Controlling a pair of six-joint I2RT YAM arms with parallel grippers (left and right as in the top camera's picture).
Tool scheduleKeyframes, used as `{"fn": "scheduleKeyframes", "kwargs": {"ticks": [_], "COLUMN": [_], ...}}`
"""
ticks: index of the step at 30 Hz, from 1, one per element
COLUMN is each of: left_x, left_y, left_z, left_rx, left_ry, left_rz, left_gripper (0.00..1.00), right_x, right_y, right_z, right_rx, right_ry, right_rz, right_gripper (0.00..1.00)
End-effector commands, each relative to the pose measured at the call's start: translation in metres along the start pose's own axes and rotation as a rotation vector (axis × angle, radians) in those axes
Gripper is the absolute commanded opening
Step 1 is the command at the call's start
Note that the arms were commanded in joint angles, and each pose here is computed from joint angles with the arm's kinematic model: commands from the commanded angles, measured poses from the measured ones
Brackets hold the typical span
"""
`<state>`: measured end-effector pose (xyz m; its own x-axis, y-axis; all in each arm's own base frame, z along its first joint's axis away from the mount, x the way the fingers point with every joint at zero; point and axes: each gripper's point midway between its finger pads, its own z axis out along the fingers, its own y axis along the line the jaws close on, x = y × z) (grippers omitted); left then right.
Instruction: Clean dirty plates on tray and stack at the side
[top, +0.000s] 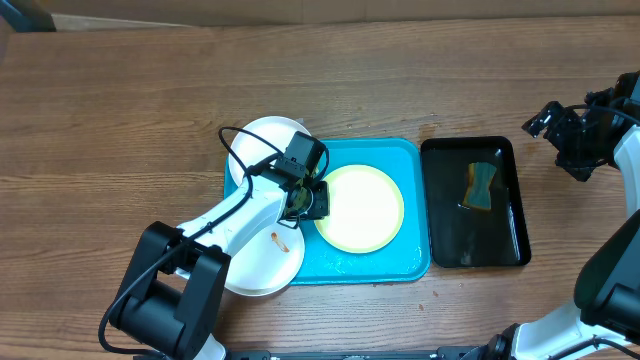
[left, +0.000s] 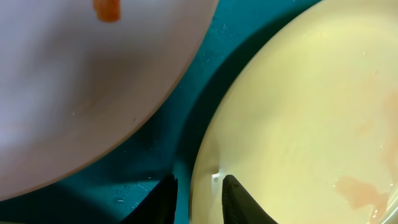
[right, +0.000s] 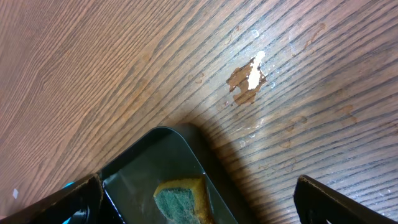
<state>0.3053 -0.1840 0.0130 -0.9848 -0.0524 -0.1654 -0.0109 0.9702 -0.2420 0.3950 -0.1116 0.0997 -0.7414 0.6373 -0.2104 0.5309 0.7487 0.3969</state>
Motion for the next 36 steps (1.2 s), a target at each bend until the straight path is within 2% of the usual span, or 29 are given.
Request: {"fn": "scheduleKeyframes", "kwargs": {"ticks": [1, 4, 7, 13, 27, 36], "left_x": [0.008, 0.010, 0.008, -0.002, -0.061, -0.092], "left_y": [-0.003, -0.002, -0.005, -0.010, -0.042, -0.085], "left_z": [0.006, 0.008, 0.008, -0.001, -0.071, -0.108], "left_rx": [-0.014, -0.029, -0.019, -0.017, -0.012, 0.027], "left_ry": [0.015, 0.009, -0.001, -0.014, -0.099, -0.248], "left_rz": [0.012, 0.021, 0.013, 0.010, 0.072, 0.136], "left_gripper": [0.24, 0.20, 0.04, 0.04, 0.04, 0.04], "right_x": [-0.008, -0.008, -0.008, -0.008, -0.008, -0.008], "right_y": [0.008, 0.008, 0.008, 0.008, 0.008, 0.008], "right_z": [-0.006, -0.006, -0.006, -0.006, -0.006, -0.006], "right_rx": [-0.024, -0.024, -0.024, -0.024, -0.024, -0.024], "right_ry": [-0.023, -0.023, -0.023, -0.023, -0.023, -0.023], "right_rz": [-0.008, -0.008, -0.008, -0.008, -0.008, -0.008], "right_gripper": [1.00, 1.00, 1.00, 1.00, 1.00, 1.00]}}
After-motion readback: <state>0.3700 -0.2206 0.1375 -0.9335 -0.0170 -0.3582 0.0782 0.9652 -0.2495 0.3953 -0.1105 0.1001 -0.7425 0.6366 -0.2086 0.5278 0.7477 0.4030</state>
